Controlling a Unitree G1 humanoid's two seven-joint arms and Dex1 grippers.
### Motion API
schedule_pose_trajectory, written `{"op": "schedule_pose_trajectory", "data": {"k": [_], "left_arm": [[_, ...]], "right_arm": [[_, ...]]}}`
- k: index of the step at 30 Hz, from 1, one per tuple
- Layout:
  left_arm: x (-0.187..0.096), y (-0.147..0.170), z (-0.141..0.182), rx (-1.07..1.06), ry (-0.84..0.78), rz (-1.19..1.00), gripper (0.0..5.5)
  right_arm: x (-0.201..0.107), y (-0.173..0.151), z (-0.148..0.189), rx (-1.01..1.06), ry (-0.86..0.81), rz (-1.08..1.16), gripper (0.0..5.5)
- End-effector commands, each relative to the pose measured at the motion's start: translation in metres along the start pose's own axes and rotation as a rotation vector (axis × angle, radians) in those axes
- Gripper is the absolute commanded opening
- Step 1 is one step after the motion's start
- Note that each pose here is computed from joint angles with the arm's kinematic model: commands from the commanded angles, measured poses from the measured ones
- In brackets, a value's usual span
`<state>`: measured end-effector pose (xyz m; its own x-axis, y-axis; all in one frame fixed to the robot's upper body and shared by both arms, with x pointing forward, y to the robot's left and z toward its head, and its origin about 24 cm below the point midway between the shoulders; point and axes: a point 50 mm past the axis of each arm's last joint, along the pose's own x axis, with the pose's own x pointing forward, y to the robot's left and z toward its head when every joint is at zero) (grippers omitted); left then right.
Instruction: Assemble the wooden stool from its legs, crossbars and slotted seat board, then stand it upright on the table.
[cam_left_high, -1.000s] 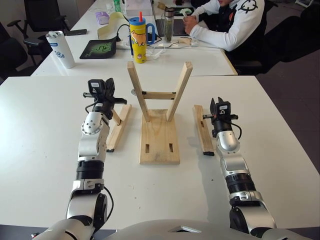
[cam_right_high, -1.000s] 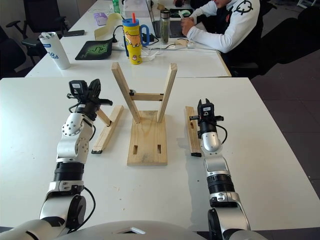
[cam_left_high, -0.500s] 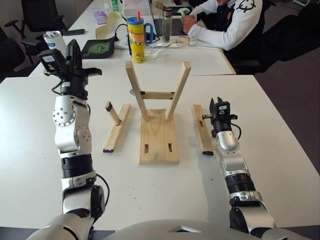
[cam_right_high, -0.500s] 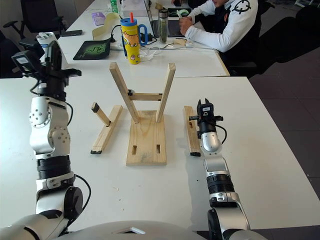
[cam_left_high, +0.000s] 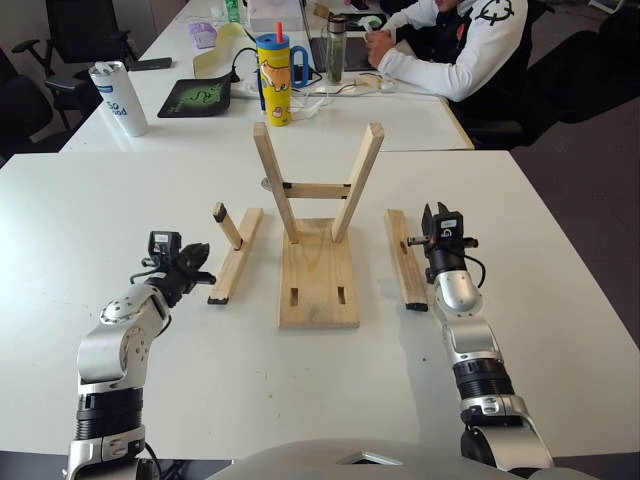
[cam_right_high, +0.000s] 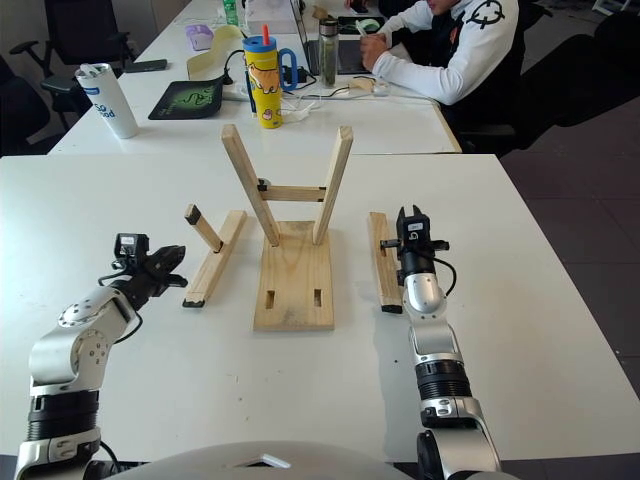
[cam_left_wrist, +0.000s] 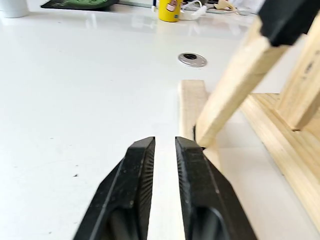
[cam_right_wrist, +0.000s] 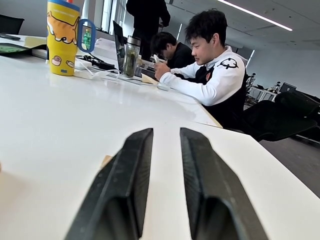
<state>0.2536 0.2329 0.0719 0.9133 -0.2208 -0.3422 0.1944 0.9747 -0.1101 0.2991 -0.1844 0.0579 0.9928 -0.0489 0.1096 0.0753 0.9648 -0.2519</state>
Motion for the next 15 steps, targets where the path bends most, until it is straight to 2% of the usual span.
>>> {"op": "schedule_pose_trajectory", "data": {"k": [1,13,15], "left_arm": [[0.001,-0.008,-0.007,-0.005,0.056,-0.031,1.48],[0.014,-0.023,-0.019,0.014,0.099,-0.027,3.24],[0.017,-0.021,-0.022,0.024,0.113,-0.004,3.24]], "right_arm": [[0.001,-0.002,0.000,-0.007,0.007,-0.004,1.00],[0.005,-0.003,0.003,-0.015,-0.001,0.001,1.00],[0.005,-0.003,0.003,-0.017,-0.001,0.001,1.00]]}}
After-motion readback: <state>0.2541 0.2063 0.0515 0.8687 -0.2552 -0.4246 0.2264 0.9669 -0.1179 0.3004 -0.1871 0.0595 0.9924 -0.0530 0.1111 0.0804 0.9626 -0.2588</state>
